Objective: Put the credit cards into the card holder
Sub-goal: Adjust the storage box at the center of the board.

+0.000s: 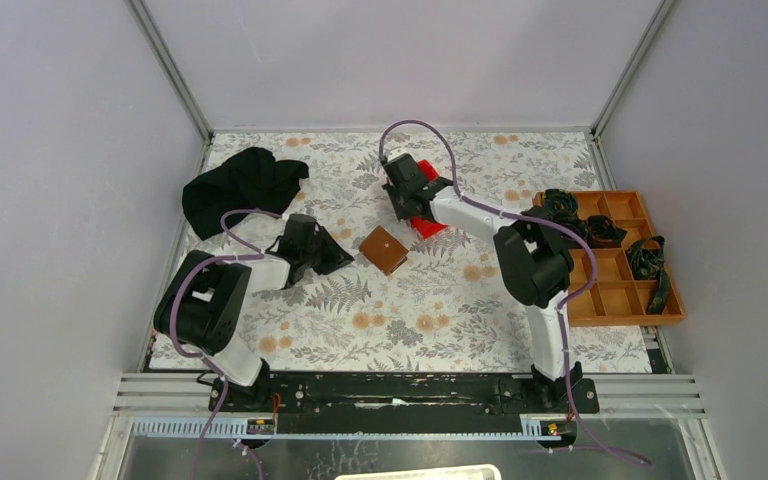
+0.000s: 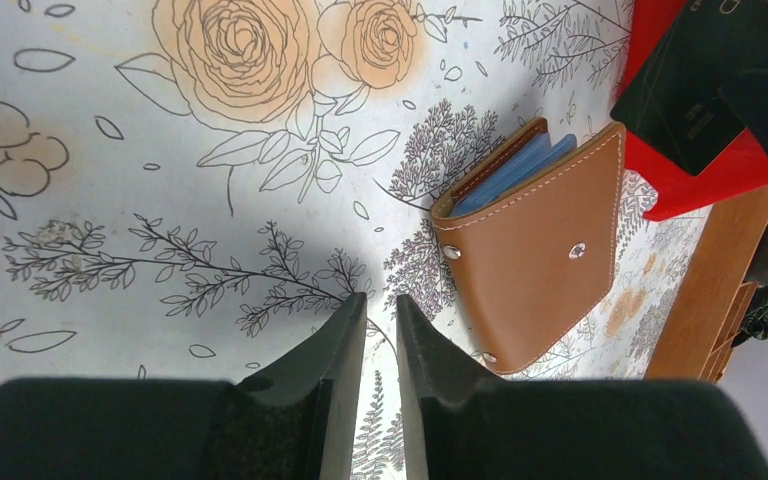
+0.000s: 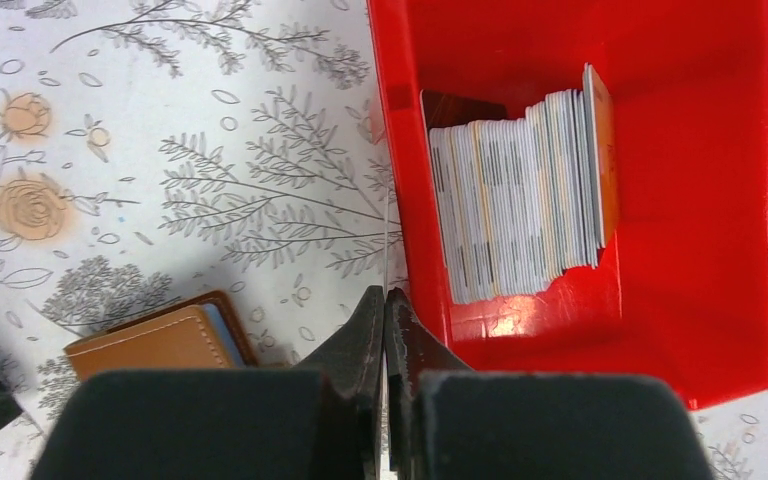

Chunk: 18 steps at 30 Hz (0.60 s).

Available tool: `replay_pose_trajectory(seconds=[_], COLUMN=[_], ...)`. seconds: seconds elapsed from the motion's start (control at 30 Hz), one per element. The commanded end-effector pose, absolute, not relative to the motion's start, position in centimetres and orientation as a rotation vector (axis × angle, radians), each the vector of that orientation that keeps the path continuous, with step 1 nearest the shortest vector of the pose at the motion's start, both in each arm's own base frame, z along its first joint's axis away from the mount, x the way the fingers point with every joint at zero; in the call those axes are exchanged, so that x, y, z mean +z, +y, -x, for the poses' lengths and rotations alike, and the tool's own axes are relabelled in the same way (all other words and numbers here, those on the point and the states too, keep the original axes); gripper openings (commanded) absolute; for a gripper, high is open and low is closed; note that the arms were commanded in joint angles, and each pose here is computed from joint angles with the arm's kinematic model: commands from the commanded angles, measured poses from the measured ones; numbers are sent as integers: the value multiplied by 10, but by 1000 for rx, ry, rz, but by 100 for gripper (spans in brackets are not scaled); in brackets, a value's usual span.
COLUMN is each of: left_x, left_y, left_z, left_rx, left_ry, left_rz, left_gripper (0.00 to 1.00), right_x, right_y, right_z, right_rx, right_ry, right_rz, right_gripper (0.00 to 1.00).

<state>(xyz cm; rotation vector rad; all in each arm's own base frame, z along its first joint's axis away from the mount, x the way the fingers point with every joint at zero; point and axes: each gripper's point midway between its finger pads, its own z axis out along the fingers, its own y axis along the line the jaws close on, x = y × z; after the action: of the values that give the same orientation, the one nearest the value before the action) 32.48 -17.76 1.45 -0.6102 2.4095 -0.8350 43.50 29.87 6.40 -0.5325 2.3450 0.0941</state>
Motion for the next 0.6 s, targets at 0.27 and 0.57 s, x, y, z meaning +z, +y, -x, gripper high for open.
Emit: replay_pose_trajectory(seconds=[0.27,0.57], left_x=[-34,-37], left_y=[-179,-192], left_z=[-256,-258], left_rx=[-696,-727], left_ry=[2691,2699], left_rz=[654,642], left_gripper=[26,26], right_x=[113,100], right_y=[303,305], right_z=[-413,-390], right_rx=[294,366], right_ry=[2319,2391], right_rz=[542,587], right_gripper=[0,0])
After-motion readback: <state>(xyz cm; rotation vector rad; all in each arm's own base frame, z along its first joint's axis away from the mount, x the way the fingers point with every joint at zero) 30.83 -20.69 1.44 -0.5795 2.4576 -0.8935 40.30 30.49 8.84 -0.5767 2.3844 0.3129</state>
